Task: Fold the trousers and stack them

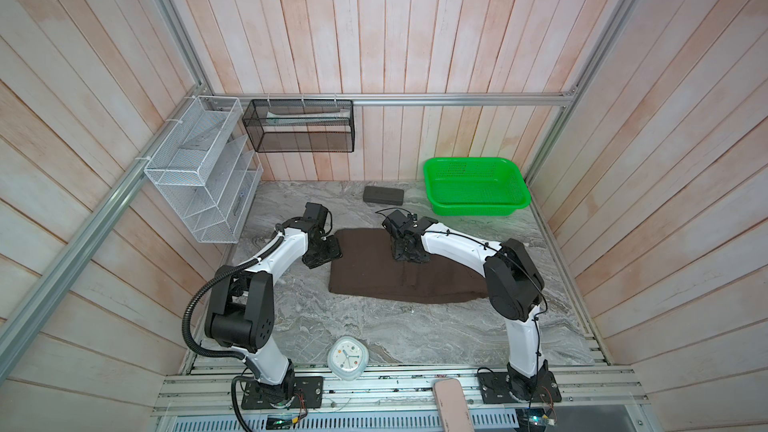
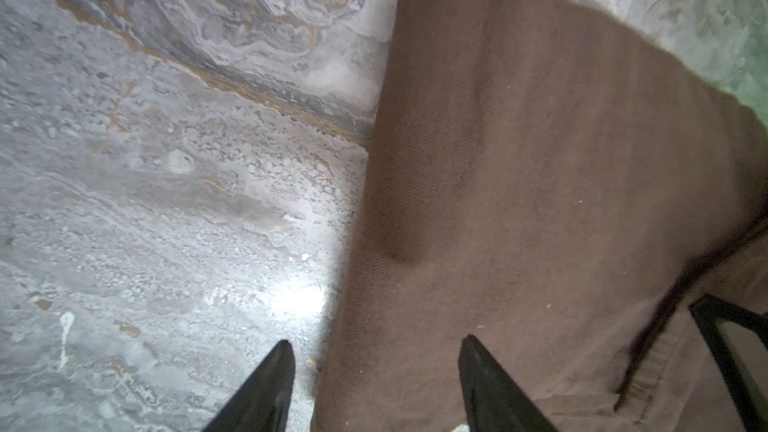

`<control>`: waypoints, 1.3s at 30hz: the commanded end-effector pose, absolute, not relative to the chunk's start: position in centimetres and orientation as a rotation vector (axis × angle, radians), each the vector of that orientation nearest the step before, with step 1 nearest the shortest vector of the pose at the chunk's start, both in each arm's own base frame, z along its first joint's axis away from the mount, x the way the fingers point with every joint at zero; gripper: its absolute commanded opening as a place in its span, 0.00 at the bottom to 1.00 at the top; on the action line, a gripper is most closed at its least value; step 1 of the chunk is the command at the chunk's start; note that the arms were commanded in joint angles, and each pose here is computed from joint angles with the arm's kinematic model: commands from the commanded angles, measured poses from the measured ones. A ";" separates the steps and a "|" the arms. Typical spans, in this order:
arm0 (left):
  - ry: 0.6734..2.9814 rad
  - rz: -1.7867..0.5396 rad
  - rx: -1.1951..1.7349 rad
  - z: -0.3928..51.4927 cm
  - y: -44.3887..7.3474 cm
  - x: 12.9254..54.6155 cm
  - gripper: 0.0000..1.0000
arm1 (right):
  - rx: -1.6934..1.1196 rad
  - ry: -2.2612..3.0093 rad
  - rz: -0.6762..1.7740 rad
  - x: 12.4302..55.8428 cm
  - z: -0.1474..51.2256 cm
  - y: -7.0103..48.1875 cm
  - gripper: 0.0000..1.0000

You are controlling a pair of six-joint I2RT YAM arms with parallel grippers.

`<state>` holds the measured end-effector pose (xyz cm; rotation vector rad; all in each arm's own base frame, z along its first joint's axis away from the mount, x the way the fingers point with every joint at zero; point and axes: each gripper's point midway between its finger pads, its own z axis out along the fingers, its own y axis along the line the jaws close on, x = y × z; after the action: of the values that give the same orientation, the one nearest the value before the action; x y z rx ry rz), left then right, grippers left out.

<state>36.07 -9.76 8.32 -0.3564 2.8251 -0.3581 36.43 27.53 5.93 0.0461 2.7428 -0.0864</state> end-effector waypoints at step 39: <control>2.855 -0.797 -0.176 3.3 -11.7 37.5 0.64 | 0.352 2.534 -0.298 33.3 17.6 13.9 0.72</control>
<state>36.86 -10.67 3.39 -0.2201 2.8812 -0.6867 33.88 14.73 17.35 0.3350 2.5306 -0.2989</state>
